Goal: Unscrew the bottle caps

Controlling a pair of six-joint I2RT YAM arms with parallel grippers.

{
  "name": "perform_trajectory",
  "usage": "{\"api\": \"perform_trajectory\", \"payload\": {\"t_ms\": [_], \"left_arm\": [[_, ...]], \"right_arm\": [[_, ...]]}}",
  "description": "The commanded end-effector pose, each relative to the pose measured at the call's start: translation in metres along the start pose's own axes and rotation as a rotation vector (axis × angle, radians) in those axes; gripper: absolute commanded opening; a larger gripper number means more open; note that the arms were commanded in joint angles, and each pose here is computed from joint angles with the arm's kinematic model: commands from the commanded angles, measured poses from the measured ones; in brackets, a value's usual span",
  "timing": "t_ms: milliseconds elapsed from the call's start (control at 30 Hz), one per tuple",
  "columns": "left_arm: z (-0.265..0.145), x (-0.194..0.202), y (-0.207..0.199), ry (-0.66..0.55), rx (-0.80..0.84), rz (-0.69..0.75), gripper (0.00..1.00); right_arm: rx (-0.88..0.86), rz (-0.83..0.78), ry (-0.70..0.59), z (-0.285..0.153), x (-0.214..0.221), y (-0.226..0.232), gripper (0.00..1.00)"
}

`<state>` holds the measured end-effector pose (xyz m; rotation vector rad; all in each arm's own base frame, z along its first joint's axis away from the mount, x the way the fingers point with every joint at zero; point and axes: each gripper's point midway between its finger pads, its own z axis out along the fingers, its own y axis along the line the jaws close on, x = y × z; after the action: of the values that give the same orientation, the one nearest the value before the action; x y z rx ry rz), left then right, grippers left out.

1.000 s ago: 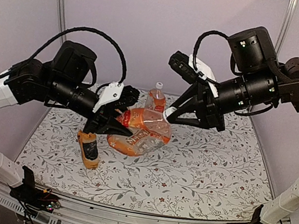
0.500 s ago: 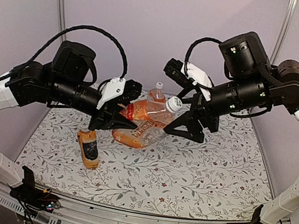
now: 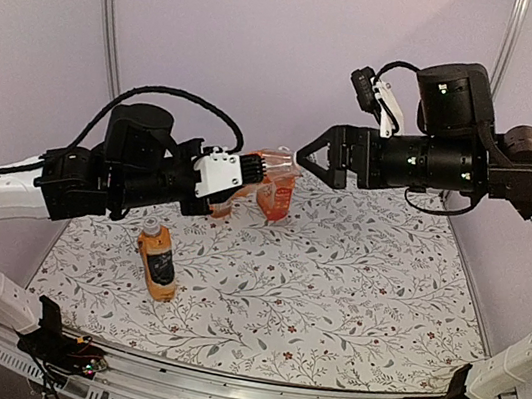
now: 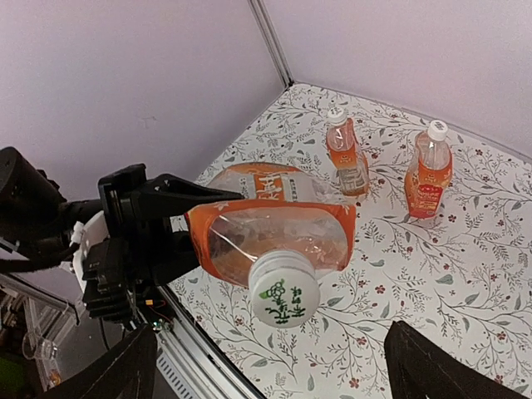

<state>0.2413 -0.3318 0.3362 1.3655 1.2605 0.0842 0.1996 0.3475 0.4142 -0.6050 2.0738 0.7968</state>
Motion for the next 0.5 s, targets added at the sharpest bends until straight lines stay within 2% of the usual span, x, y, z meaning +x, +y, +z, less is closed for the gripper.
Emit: {"api": "perform_trajectory", "payload": {"t_ms": [0,67,133,300,467], "left_arm": [[-0.005,-0.008,0.014,-0.018,-0.096,0.059,0.00],[-0.006,-0.008,0.014,-0.019,-0.096,0.058,0.00],[-0.008,-0.009,0.015,-0.021,-0.101,0.062,0.00],[-0.007,-0.011,0.015,-0.026,-0.098,0.065,0.00],[-0.006,-0.011,0.014,-0.030,-0.096,0.065,0.00]], "right_arm": [[-0.044,0.116,-0.087,0.009,-0.025,-0.003,0.86],[-0.046,0.135,-0.082,0.014,-0.026,-0.007,0.77],[-0.057,0.146,-0.069,0.017,-0.024,-0.007,0.71],[-0.082,0.148,-0.032,0.028,-0.018,-0.002,0.65],[-0.103,0.145,0.009,0.033,-0.008,0.001,0.64]]}}
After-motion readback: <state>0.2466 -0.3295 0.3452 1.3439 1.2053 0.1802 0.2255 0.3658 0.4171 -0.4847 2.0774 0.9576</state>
